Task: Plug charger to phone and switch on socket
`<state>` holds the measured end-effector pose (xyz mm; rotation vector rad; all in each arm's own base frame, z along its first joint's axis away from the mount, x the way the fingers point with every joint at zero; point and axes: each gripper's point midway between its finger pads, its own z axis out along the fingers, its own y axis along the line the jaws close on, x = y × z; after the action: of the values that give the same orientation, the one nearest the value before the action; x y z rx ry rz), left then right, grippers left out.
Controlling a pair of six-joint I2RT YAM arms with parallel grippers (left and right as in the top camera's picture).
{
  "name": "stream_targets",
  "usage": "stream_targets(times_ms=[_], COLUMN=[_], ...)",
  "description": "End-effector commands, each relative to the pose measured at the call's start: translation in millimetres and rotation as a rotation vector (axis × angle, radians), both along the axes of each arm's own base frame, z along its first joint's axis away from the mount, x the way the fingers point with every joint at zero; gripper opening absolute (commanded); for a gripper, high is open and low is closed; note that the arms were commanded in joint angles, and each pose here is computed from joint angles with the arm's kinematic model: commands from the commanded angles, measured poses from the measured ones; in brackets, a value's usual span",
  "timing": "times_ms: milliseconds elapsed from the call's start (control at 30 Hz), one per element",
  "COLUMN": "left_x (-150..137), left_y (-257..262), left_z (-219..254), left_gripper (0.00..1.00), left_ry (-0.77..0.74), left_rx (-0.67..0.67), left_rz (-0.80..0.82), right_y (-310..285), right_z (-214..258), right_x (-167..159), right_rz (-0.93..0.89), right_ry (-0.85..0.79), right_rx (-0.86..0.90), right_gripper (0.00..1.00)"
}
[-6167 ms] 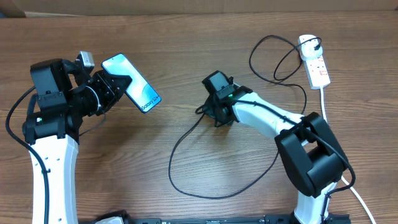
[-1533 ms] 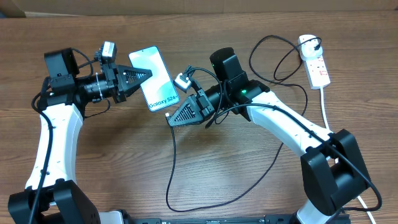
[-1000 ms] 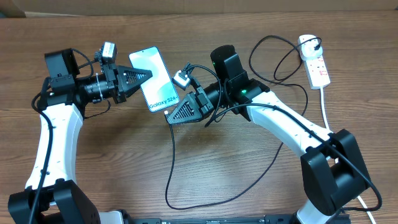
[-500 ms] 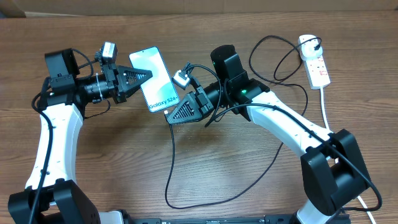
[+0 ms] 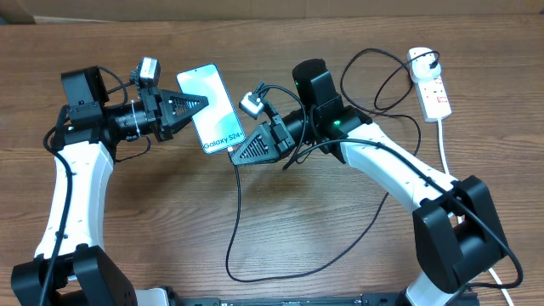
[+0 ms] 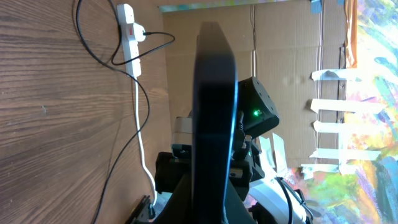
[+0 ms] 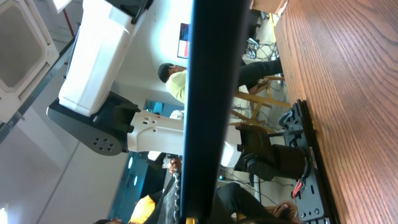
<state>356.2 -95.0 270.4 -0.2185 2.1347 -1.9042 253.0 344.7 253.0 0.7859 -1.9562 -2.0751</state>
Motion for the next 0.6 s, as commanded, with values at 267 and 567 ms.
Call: stream_targets(times_ms=[267,567], left_x=[-4.4,-3.5], left_y=[-3.5,-3.2], left_z=[9.3,8.4], left_gripper=[0.05,0.04], left_ry=[-0.02,-0.013], left_rx=[-0.036,-0.032], left_rz=[-0.039,-0.033], right_y=[-0.6,1.8], right_z=[5.7,5.7], right_x=[-0.5,-3.8], right_rz=[0.007,0.017], right_ry=[-0.002,0.004], right_rx=[0.007,0.004], right_gripper=[0.04,0.04])
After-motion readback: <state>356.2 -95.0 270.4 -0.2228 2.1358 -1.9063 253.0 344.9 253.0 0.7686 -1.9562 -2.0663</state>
